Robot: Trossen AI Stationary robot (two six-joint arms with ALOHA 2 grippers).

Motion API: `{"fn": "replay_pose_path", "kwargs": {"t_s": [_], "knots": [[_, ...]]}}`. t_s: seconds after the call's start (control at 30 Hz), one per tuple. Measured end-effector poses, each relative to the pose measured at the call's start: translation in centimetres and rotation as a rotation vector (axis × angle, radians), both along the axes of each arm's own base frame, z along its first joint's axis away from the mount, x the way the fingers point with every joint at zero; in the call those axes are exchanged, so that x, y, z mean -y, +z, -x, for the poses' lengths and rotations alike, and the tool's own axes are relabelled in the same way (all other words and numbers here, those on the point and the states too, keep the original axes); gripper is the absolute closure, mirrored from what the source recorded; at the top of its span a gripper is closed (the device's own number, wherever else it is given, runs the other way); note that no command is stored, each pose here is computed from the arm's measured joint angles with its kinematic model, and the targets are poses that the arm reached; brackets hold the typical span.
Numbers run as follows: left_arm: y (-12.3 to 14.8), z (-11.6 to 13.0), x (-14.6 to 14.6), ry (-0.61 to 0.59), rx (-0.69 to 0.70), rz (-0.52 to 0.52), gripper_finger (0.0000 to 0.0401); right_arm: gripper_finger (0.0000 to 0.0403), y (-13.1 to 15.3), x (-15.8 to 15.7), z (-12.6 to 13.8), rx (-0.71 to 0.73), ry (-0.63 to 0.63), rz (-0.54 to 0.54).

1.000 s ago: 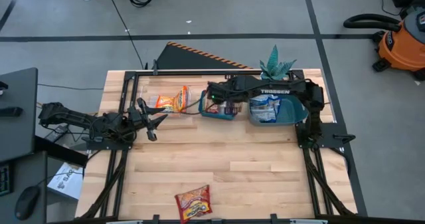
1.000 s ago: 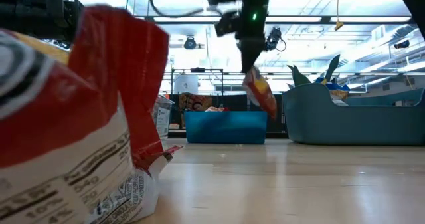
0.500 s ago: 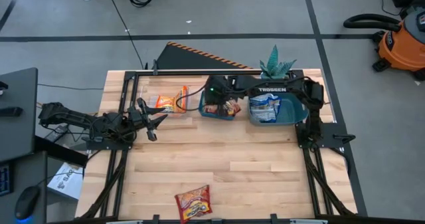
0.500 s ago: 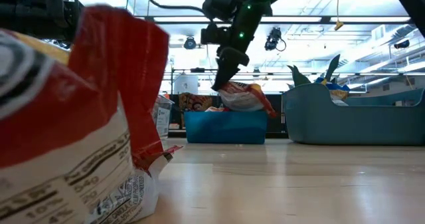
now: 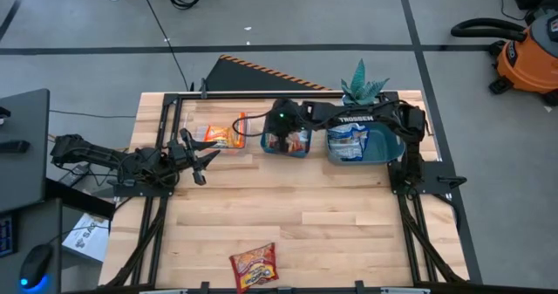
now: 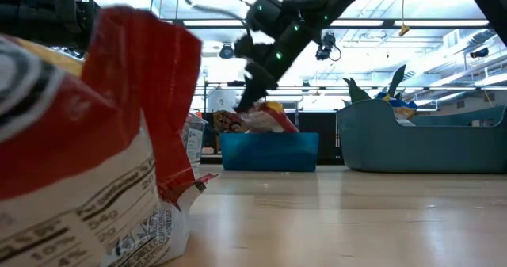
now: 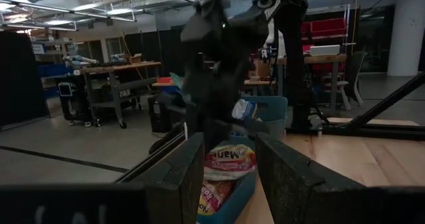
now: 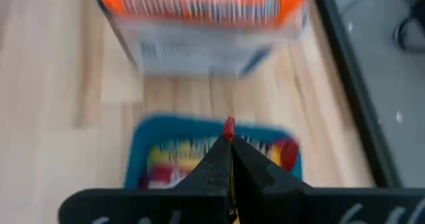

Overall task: Sort Maruchan noodles
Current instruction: Put the red noodle pack into the blue bin

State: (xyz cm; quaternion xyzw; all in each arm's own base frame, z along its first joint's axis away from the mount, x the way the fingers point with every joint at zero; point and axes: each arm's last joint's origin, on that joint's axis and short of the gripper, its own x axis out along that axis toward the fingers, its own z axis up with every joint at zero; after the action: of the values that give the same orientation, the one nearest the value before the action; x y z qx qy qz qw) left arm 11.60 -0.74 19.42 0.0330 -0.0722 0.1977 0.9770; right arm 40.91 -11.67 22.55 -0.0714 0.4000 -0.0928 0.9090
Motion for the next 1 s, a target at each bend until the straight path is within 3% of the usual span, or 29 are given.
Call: {"fn": "replay_pose_path", "kwargs": {"t_s": [0.27,0.5,0.67,0.83,1.0], "knots": [[-0.1,0.0,0.0,0.0,-0.006,-0.001,0.0259,0.0395,-3.2,1.4,2.9,-0.245,-0.189,-0.009],[0.0,0.0,0.0,0.0,-0.006,-0.002,0.0259,0.0383,-3.5,1.7,3.2,-0.24,-0.255,-0.038],[0.0,0.0,0.0,0.0,-0.006,-0.002,0.0259,0.0367,-1.9,1.9,2.5,-0.205,-0.267,-0.042],[-0.1,0.0,0.0,0.0,-0.006,-0.003,0.0259,0.0326,1.1,1.7,1.5,-0.156,-0.22,-0.049],[-0.2,0.0,0.0,0.0,-0.021,-0.005,0.0259,0.0275,2.2,0.2,1.3,-0.177,-0.158,-0.205]]}}
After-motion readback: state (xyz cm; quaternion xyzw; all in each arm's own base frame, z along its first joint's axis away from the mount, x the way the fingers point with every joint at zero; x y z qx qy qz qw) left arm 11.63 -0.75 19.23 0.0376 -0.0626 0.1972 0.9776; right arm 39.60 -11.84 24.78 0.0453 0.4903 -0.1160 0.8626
